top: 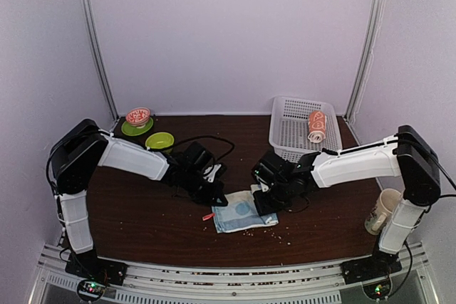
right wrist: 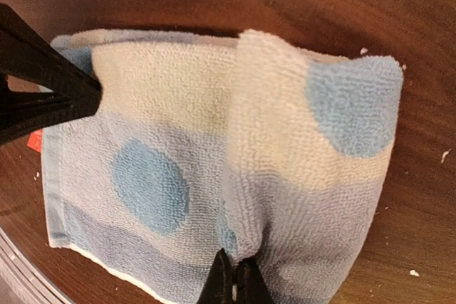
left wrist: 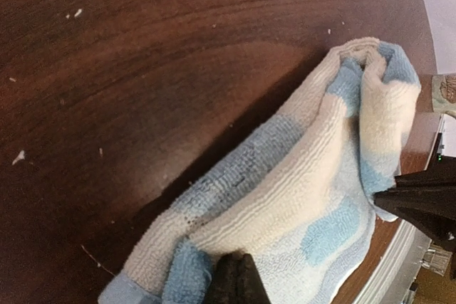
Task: Roll the towels
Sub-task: Roll the towel at the center of the board.
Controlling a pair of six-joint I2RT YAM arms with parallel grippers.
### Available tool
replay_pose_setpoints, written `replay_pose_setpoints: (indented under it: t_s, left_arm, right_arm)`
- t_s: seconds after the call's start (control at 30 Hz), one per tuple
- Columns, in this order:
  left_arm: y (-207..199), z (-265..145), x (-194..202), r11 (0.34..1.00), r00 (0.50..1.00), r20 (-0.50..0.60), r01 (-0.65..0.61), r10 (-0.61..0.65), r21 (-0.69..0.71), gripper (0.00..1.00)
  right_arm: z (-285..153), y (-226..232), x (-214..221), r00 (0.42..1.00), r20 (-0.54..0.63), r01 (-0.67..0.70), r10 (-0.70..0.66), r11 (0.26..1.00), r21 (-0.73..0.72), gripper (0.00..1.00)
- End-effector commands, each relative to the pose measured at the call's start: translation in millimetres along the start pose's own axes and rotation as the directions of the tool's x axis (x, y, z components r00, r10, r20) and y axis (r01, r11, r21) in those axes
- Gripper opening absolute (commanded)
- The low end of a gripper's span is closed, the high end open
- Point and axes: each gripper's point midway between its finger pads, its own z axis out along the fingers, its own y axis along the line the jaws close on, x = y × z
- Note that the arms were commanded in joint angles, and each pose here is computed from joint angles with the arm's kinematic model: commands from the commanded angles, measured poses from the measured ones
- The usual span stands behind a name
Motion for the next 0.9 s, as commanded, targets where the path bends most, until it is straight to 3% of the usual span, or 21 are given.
replay_pose_setpoints:
  t_s: [0.0, 0.07, 0.17, 0.3, 0.63, 0.87]
  left_arm:
    - [2.1, -6.6, 10.0, 1.0, 1.0, -0.023, 0.014, -0.015, -0.015, 0.0]
    - [-6.4, -16.0, 4.8, 1.0, 1.0, -0.007, 0.003, -0.003, -0.004, 0.03]
    - [-20.8, -29.8, -2.9, 1.0, 1.0, 0.019, -0.014, 0.014, 0.025, 0.17]
    - [-44.5, -45.3, -14.2, 0.995, 0.998, 0.059, -0.031, 0.025, 0.099, 0.22]
    - [-95.9, -31.0, -43.7, 0.915, 0.995, 0.093, 0.006, -0.047, 0.404, 0.1]
    - [-118.3, -19.8, -61.9, 0.863, 0.994, 0.097, -0.003, -0.053, 0.506, 0.06]
  right_arm:
    - [10.0, 6.7, 19.3, 0.998, -0.057, 0.021, -0.024, 0.998, -0.065, 0.07]
    - [11.5, 6.6, 23.8, 0.997, -0.066, 0.023, -0.028, 0.997, -0.076, 0.17]
    - [11.8, 7.9, 25.7, 0.998, -0.064, 0.021, -0.028, 0.995, -0.094, 0.31]
    - [13.0, 10.3, 25.1, 0.998, -0.055, 0.01, -0.017, 0.993, -0.119, 0.38]
    - [12.4, 8.5, 31.4, 1.0, 0.012, 0.001, 0.001, 0.976, -0.219, 0.55]
    - [11.0, 3.8, 33.8, 0.999, 0.032, 0.02, -0.013, 0.974, -0.225, 0.59]
